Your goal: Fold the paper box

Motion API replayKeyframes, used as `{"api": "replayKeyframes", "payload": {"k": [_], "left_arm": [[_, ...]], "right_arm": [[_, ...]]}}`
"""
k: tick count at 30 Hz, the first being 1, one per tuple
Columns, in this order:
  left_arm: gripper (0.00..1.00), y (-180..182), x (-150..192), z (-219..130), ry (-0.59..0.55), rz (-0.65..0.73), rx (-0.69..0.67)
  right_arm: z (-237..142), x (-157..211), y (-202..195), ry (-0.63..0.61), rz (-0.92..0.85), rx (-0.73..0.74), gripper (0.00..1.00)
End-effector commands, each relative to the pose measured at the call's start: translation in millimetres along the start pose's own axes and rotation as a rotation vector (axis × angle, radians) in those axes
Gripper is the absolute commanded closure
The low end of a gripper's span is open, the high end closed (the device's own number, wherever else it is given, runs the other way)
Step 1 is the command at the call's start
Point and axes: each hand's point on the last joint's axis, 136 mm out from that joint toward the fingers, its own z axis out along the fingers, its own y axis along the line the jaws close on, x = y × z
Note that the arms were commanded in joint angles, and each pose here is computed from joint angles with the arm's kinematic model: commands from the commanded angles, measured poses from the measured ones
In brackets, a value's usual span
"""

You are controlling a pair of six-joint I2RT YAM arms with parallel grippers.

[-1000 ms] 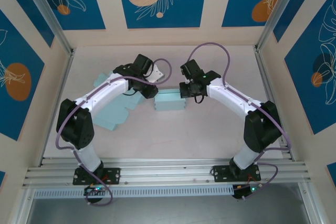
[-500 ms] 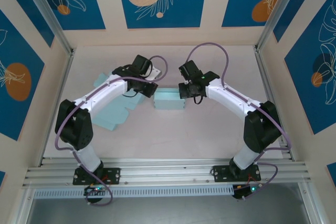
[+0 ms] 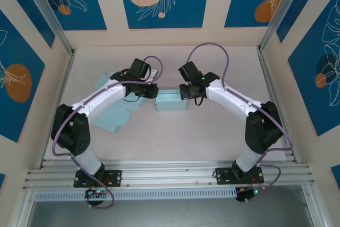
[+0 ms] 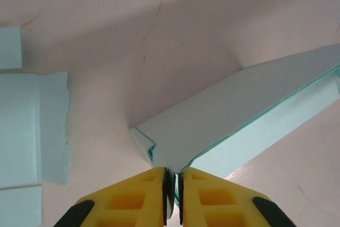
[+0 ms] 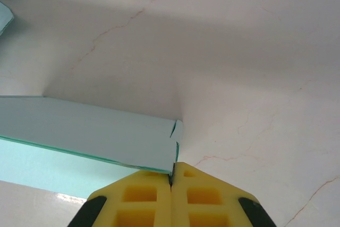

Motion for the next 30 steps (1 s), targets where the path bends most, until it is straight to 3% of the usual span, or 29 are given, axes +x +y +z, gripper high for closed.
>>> {"api": "replayKeyframes", "payload": {"k": [1, 7, 16, 22, 30], "left_arm": [[0.84, -15, -4, -14, -0.028, -0.059, 0.079], [0.87, -15, 8, -9, 0.016, -0.081, 0.096], [0.79, -9, 21, -7, 0.058, -0.081, 0.067], [0.85, -18, 21, -10, 0.079, -0.072, 0.108], [0.86, -35, 13, -12, 0.059, -0.115, 0.207]], "right_arm": [[7, 20, 12, 0.078, -0.009, -0.027, 1.00], [8, 21, 12, 0.080, -0.012, -0.026, 1.00], [6, 19, 13, 0.075, -0.013, -0.032, 1.00], [8, 21, 12, 0.078, -0.015, -0.029, 1.00], [11, 23, 13, 0.082, -0.010, -0.035, 1.00]]}}
